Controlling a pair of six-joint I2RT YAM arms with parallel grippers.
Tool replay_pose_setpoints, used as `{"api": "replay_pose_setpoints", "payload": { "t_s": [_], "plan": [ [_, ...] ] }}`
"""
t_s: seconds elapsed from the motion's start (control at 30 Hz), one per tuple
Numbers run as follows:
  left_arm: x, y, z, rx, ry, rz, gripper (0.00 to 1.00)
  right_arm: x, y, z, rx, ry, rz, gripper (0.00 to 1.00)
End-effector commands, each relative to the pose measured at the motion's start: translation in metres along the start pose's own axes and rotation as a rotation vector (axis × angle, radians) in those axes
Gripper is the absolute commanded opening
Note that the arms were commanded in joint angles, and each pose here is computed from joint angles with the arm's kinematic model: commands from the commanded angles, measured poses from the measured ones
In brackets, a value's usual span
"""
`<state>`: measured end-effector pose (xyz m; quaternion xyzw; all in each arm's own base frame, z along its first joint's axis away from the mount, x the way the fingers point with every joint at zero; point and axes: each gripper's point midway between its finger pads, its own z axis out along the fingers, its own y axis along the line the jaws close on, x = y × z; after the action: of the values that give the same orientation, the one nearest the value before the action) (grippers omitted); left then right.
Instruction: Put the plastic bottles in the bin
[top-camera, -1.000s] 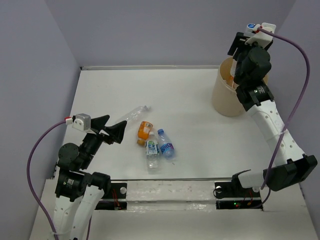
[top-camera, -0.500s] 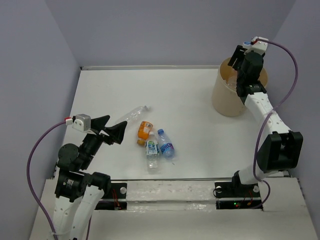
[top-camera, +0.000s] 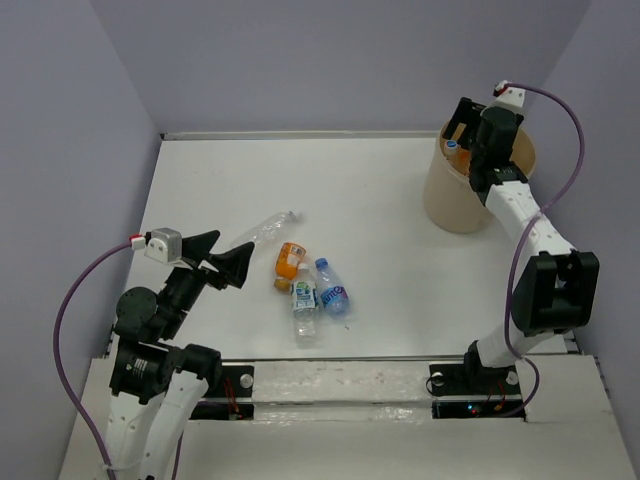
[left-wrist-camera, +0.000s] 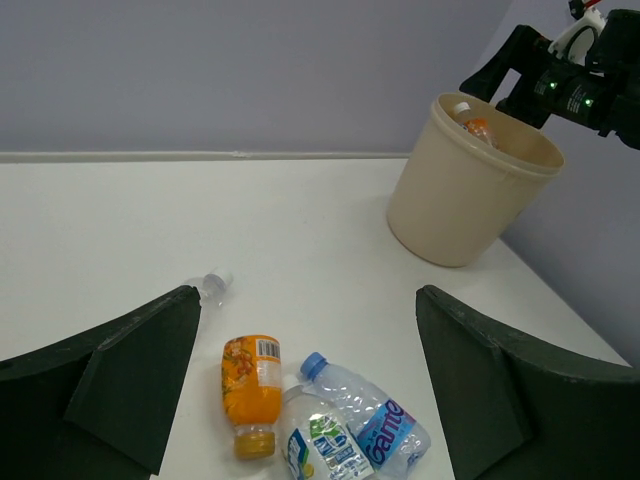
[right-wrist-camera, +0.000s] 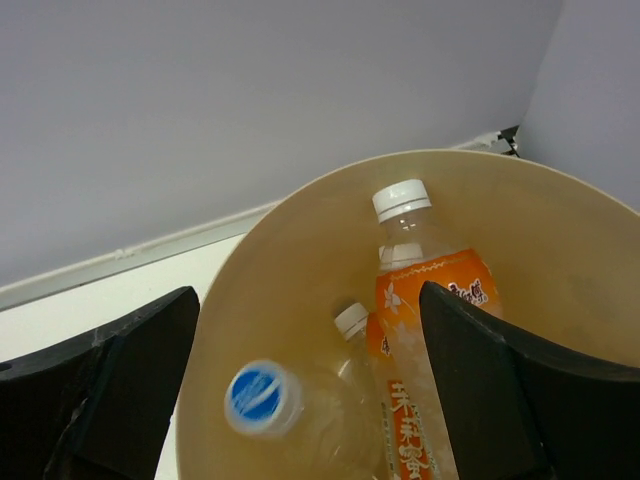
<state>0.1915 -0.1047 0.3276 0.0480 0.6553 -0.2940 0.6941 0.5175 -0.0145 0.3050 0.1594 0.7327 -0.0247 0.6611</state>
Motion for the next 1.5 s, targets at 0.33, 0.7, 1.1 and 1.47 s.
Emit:
{"api": "replay_pose_setpoints", "payload": {
  "t_s": [0.33, 0.7, 1.1, 1.47],
  "plan": [
    [-0.004, 0.000, 0.004, 0.009, -0.015, 0.008, 0.99, 0.030, 0.149, -0.172, -0.537, 0.133, 0.025, 0.96],
    [-0.001, 0.002, 0.006, 0.002, -0.005, 0.004, 0.99, 0.190, 0.214, -0.278, -0.745, 0.595, -0.166, 0.92],
    [-0.002, 0.002, 0.006, -0.001, -0.006, 0.006, 0.99, 0.291, 0.205, -0.336, -0.757, 0.882, -0.271, 0.88],
    [-0.003, 0.002, 0.004, 0.001, -0.013, 0.008, 0.99, 0.336, 0.186, -0.333, -0.666, 0.949, -0.315, 0.79]
  ]
}}
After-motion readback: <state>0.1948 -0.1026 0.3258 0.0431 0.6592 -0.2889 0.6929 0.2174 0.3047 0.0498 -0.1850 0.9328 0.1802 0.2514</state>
